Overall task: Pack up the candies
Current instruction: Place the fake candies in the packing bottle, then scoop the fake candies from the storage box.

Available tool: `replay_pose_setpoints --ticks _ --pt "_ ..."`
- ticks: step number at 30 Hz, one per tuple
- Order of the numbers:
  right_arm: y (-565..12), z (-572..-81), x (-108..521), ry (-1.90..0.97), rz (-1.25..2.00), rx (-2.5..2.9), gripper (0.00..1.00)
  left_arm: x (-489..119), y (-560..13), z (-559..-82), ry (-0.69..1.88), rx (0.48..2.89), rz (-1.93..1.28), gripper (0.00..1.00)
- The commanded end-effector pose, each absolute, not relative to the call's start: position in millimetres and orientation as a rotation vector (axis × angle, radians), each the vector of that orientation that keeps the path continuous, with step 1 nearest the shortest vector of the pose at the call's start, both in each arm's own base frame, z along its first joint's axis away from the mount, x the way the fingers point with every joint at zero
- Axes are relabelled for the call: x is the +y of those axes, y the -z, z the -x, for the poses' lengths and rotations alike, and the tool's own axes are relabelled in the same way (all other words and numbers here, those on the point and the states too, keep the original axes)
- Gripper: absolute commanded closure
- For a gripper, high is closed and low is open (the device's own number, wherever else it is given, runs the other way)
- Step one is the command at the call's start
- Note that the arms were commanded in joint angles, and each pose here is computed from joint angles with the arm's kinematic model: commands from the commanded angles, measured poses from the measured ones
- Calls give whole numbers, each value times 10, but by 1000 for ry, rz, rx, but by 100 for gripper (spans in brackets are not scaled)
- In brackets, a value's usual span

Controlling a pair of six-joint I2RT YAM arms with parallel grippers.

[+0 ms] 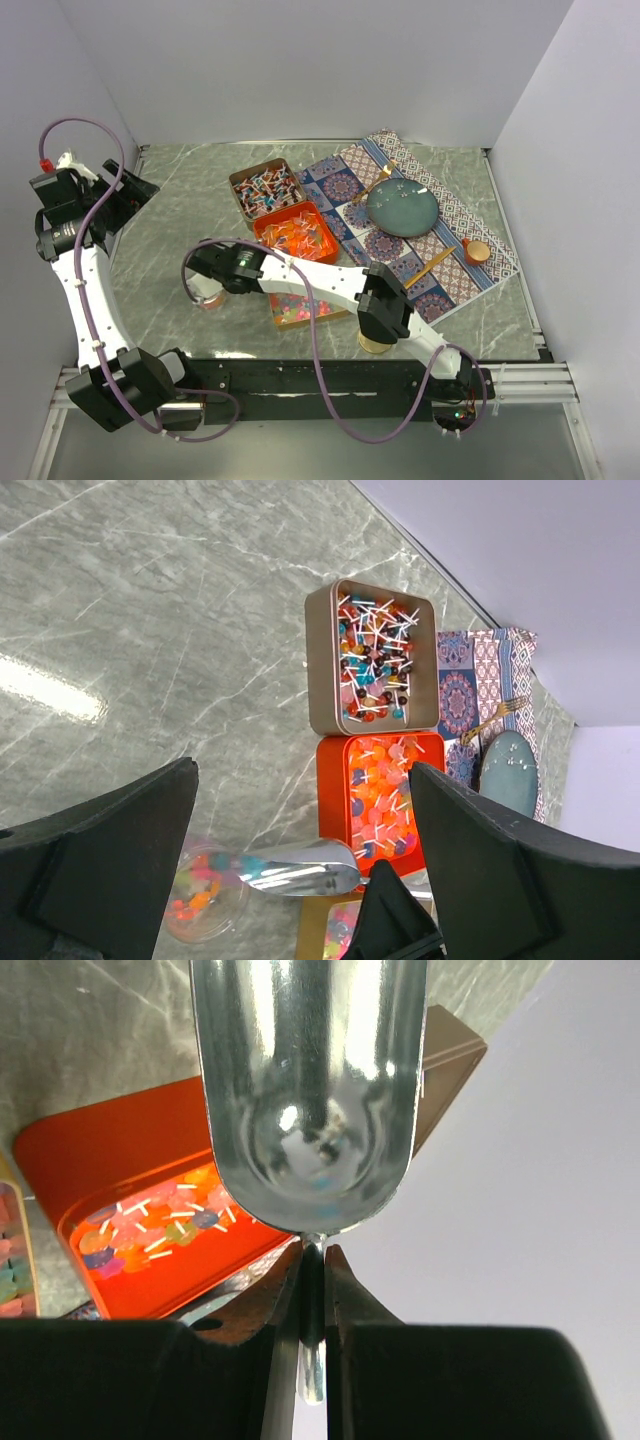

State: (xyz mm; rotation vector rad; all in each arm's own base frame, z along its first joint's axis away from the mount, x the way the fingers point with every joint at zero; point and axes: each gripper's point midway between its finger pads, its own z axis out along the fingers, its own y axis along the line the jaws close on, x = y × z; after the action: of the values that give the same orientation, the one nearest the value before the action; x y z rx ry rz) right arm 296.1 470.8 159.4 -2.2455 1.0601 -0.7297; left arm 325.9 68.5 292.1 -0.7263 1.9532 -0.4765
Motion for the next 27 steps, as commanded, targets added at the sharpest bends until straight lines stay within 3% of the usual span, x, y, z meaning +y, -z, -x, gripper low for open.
replay_pose_setpoints --ticks 1,11,14,16,21,24,27 --pt "-1808 -2996 4761 823 2234 951 100 690 -3085 -3288 474 1901 678 7" --pt "-1933 -3049 4659 798 2197 1009 100 681 -3118 -3348 457 1911 541 7" --pt "-2092 -3098 4491 720 2142 1117 100 617 -3038 -3386 432 1955 281 7" --pt "-2170 -3173 4219 662 2090 1239 100 440 -2854 -3296 461 2024 -71 8" --pt "-2181 -3252 3582 313 1905 1628 100 429 -2167 -2808 399 2222 -691 12" --pt "-2233 -3282 3356 80 1694 1851 100 465 -1823 -2544 397 2304 -879 16" --pt "-2230 -3265 3221 36 1619 1927 100 426 -1664 -2477 355 2305 -961 14"
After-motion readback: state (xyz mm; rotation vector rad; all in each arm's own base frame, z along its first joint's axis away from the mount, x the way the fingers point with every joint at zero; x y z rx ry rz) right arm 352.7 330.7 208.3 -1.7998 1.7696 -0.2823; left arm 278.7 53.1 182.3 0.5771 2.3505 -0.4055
